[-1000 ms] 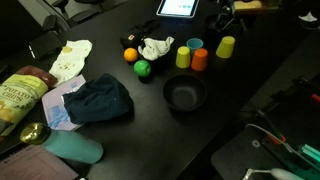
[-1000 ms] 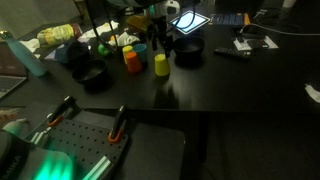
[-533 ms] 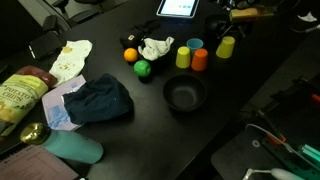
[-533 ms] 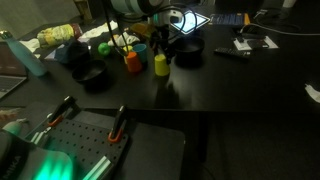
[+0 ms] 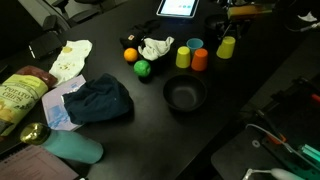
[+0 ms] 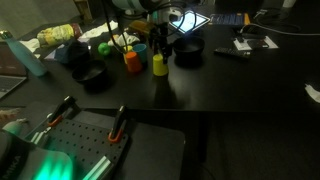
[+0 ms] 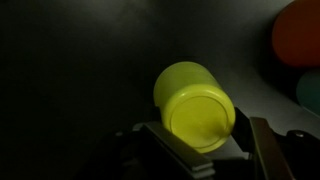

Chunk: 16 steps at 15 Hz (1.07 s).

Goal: Put the yellow cup on top of the others

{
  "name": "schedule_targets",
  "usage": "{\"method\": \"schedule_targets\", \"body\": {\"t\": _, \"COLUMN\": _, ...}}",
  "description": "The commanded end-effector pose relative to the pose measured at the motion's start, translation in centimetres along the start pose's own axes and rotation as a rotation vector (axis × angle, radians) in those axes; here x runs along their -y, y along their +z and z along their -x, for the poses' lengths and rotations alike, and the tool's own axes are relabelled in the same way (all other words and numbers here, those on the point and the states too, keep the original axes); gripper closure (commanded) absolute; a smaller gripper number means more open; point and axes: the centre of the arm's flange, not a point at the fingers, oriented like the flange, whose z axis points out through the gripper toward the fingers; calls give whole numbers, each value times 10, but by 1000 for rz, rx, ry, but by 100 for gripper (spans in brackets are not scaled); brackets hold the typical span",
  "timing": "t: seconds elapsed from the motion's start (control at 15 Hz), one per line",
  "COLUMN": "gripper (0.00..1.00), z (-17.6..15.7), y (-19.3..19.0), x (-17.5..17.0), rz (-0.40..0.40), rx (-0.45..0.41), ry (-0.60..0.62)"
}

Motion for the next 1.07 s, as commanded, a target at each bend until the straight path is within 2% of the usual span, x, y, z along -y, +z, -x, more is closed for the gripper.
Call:
{"method": "schedule_targets", "body": {"t": 0.0, "gripper": 56, "z": 14, "y": -38, "x": 22, "rz": 7, "rx": 36, "ry": 9}}
{"method": "schedule_targets", "body": {"t": 0.27, "gripper": 56, "z": 38, "y": -89, "x": 65, "rz": 39, "rx": -1, "ry": -88}}
{"method": "schedule_targets", "body": {"t": 0.6, "gripper": 56, "z": 69, "y": -143, "x": 112, "rz": 148, "rx": -97, "ry": -228}}
{"method": "schedule_targets", "body": {"t": 0.8, "gripper": 56, "z": 82, "y": -153, "x": 134, "rz": 132, "rx": -149, "ry": -318}}
{"method": "schedule_targets", "body": {"t": 1.0, "gripper": 56, "z": 83, "y": -151, "x": 149, "rz": 100, "rx": -165, "ry": -351}}
